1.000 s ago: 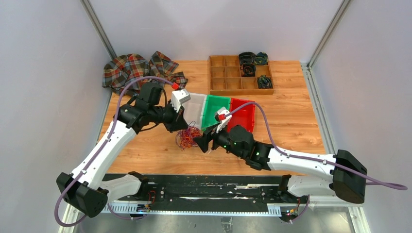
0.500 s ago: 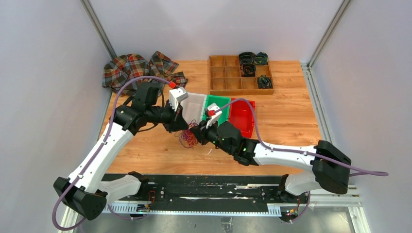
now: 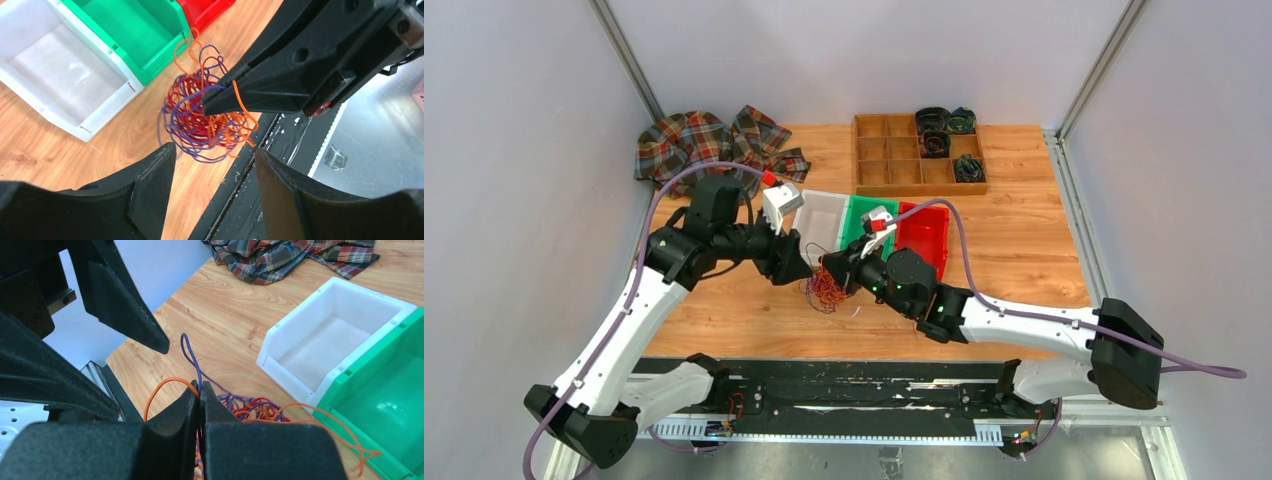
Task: Untangle the cables
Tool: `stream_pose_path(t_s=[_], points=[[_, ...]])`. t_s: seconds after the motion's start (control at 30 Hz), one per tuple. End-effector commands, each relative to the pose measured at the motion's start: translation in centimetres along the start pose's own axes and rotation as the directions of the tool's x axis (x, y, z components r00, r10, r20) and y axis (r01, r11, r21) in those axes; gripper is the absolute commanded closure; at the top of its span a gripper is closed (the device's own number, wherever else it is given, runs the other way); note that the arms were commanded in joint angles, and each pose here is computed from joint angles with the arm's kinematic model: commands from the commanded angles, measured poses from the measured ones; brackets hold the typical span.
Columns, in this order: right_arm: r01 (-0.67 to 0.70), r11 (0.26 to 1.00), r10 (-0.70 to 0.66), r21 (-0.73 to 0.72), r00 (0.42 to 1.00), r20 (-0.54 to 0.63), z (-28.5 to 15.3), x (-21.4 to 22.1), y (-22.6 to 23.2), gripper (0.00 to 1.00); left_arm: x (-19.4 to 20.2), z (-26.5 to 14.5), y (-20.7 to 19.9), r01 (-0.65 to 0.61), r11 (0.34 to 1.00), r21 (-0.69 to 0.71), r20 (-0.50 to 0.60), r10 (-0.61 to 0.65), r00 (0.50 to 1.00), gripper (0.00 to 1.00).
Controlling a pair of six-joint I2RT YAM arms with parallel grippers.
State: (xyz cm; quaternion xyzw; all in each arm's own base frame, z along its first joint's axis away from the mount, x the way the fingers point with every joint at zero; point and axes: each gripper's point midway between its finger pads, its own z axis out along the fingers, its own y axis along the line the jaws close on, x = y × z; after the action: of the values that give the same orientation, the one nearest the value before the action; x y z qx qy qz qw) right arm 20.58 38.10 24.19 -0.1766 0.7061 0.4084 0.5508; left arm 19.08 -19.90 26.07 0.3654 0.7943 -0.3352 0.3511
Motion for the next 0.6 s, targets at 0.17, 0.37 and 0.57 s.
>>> stream_pose_path(t_s=[0.17,0.37,0.57], points=[[-0.033,0.988,0.030,0.151,0.999,0.025,-0.4,-3.1,-1.4,0.99,-0.9,-2.2,-2.7,-0.082,0.995,0.057,0.070,0.078,0.994,0.35],[-0.023,0.967,0.021,0.255,1.000,0.010,-0.1,-3.4,-2.2,0.99,0.8,-1.8,-5.2,-0.089,0.968,0.236,0.047,0.081,0.996,0.34],[0.003,0.943,-0.001,0.333,1.000,-0.008,0.1,-3.3,-2.1,0.99,0.0,-0.8,-4.8,-0.061,0.965,0.254,0.055,0.049,0.997,0.34]])
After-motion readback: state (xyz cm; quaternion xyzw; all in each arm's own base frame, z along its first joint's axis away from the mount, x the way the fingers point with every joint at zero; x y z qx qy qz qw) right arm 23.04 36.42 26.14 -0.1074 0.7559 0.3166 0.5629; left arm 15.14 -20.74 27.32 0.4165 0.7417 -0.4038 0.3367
